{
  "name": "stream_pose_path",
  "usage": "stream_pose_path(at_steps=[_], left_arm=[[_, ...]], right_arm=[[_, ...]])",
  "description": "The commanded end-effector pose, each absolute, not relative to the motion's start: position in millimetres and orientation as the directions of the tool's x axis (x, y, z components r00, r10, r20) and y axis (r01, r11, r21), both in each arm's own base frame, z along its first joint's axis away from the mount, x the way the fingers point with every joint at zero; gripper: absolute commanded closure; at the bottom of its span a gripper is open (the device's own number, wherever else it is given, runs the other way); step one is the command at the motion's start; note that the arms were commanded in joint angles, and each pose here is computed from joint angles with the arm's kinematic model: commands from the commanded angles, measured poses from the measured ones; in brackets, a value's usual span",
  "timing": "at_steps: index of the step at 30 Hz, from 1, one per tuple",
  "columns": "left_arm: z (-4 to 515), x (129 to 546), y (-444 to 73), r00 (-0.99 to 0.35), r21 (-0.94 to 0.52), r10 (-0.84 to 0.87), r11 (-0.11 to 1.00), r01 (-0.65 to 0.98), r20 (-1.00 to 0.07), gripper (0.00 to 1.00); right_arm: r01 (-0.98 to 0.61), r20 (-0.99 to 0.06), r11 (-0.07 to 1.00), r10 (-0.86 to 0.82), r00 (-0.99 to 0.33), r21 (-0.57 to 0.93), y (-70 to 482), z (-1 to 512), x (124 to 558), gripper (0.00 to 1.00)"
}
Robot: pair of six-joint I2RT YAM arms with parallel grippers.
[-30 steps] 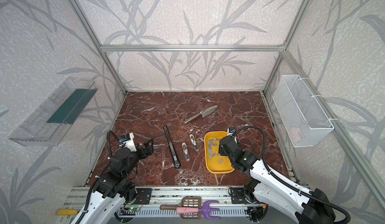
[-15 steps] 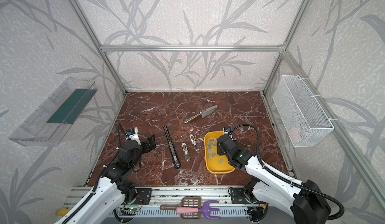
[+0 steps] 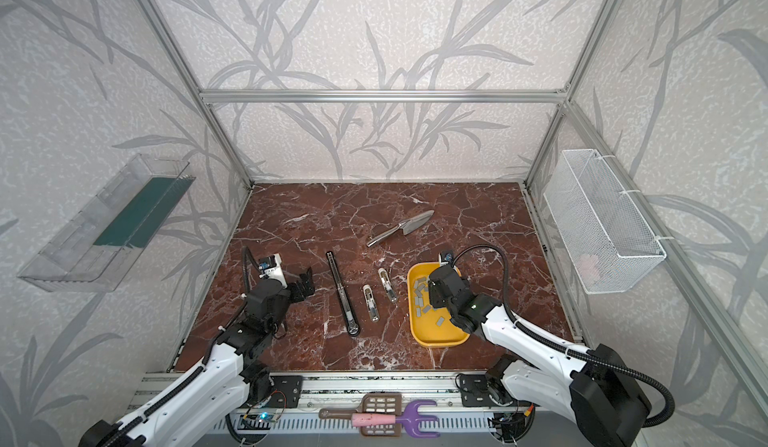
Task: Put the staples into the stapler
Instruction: 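Lower the right gripper toward staples in the tray while the left gripper shifts slightly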
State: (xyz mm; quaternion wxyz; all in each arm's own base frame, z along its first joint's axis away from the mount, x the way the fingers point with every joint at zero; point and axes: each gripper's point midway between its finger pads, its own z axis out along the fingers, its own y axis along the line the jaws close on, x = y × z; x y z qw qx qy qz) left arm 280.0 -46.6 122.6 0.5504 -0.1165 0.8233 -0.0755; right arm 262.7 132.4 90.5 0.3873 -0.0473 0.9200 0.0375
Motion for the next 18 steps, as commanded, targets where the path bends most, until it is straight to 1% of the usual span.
stream_pose_path(at_steps=[1,4,8,11,15,18], left_arm=[[129,279,-47,-0.328,-0.27,-0.286,0.958,-0.092,-0.901,0.01],[131,277,-49,-0.314,-0.285,-0.294,0.956,-0.074,-0.903,0.01],[131,277,-48,-0.311,-0.284,-0.293,0.956,-0.074,-0.904,0.01],[131,279,-49,-0.316,-0.278,-0.288,0.958,-0.076,-0.904,0.01],[128,281,-53,-0.338,-0.273,-0.278,0.96,-0.066,-0.899,0.01],[127,282,-54,-0.35,-0.27,-0.276,0.961,-0.066,-0.895,0.01]], right_arm=[[-0.135,-0.74,0.987,-0.027,-0.673,0.087,141,106,266,0.35],[-0.133,-0.732,0.984,-0.002,-0.681,0.121,143,109,262,0.35],[-0.095,-0.708,0.99,0.005,-0.707,0.102,138,107,262,0.45],[-0.077,-0.687,0.994,0.001,-0.727,0.083,135,103,262,0.46],[-0.12,-0.654,0.986,-0.017,-0.756,0.114,150,93,263,0.46],[-0.112,-0.628,0.989,-0.025,-0.778,0.1,153,85,266,0.47]])
